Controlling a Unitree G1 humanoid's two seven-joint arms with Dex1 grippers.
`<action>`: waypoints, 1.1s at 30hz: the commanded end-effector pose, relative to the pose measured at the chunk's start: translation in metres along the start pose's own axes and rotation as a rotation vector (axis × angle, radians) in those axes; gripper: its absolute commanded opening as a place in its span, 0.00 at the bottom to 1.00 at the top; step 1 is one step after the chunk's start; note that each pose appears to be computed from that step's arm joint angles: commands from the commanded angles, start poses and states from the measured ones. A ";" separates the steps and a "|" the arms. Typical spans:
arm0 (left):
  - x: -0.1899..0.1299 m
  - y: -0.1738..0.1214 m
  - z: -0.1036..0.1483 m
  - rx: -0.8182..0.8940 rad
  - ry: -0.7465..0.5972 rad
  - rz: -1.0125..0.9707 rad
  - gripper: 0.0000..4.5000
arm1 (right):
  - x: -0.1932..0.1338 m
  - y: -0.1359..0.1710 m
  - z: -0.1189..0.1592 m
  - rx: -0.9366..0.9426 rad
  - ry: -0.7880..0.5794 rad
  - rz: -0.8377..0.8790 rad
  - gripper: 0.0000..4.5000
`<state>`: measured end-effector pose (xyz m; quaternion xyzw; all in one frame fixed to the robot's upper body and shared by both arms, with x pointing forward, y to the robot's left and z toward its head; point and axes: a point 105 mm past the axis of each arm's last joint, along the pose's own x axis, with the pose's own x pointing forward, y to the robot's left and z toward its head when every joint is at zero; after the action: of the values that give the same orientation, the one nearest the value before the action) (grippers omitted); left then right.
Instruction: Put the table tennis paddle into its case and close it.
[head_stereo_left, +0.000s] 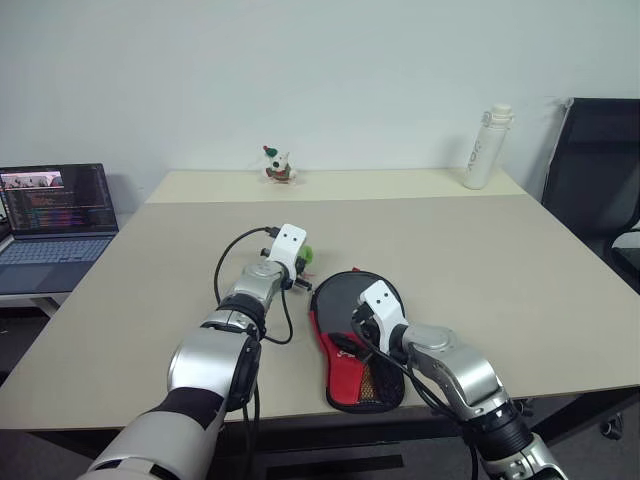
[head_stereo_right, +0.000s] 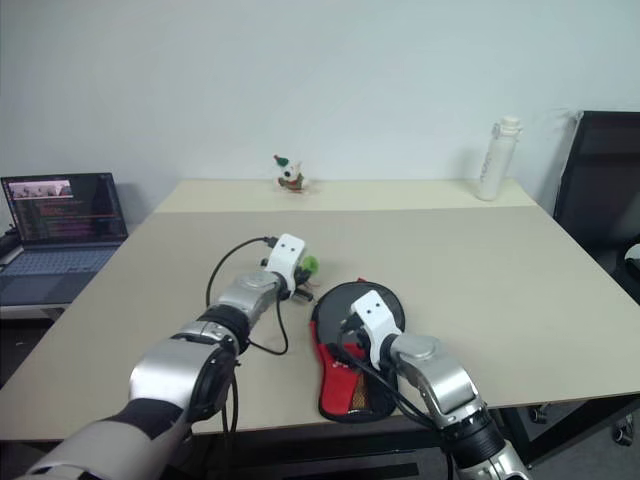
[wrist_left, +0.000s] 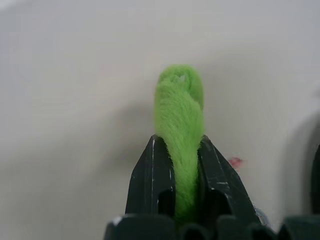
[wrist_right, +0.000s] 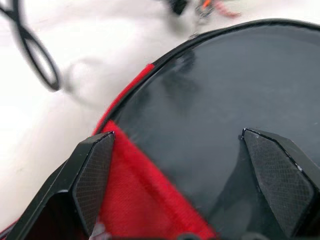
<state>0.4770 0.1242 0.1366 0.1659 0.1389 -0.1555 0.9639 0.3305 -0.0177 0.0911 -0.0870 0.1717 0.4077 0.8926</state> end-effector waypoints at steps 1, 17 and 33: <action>0.000 -0.006 0.048 0.070 -0.131 0.028 0.02 | 0.000 0.018 -0.041 0.055 0.159 0.067 1.00; -0.002 -0.105 0.113 0.729 -0.366 -0.115 0.02 | -0.017 0.066 -0.074 0.112 0.267 0.162 1.00; -0.012 -0.188 0.113 1.111 -0.514 -0.273 0.02 | -0.023 0.078 -0.085 0.163 0.274 0.137 1.00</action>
<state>0.4346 -0.0568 0.1620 0.5802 -0.1175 -0.3539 0.7240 0.2723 -0.0127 0.0823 -0.0750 0.1875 0.4139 0.8876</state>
